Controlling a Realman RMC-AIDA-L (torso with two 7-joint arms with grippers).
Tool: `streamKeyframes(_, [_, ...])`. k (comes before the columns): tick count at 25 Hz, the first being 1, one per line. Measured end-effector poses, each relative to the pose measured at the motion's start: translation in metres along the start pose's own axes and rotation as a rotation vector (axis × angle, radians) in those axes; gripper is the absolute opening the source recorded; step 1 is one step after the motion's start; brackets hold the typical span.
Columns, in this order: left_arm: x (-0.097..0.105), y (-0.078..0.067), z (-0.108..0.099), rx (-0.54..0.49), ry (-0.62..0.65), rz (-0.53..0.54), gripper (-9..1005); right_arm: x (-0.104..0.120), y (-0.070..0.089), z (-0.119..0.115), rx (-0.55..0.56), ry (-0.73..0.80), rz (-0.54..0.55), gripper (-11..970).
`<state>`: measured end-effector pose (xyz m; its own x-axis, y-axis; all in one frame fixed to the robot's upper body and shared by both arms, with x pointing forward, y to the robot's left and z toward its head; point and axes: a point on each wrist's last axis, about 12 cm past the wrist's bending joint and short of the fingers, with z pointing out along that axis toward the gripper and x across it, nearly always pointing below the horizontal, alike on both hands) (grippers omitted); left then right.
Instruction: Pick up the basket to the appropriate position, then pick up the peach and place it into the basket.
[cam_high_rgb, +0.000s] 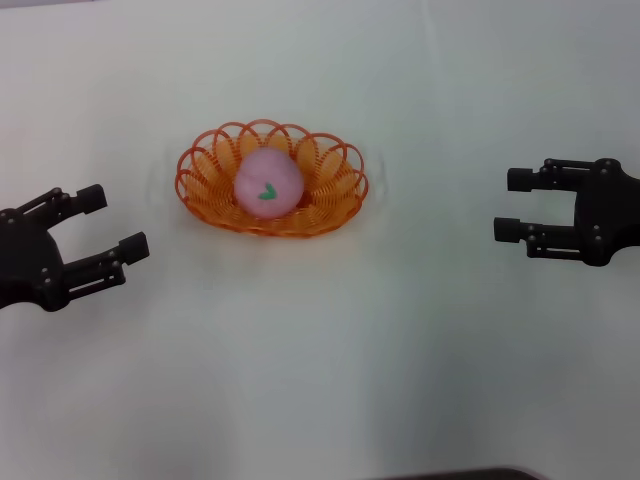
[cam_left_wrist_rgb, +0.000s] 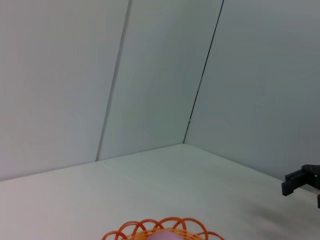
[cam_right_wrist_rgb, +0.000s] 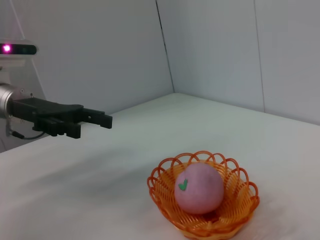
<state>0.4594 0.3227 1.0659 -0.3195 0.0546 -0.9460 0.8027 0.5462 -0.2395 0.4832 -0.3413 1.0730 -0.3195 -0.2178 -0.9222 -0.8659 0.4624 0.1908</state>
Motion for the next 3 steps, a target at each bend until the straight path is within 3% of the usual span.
streamKeyframes(3, [0.0001, 0.0001, 0.0002, 0.000, 0.001, 0.000, 859, 0.0001, 0.0001, 0.0001, -0.001, 0.001, 0.003, 719])
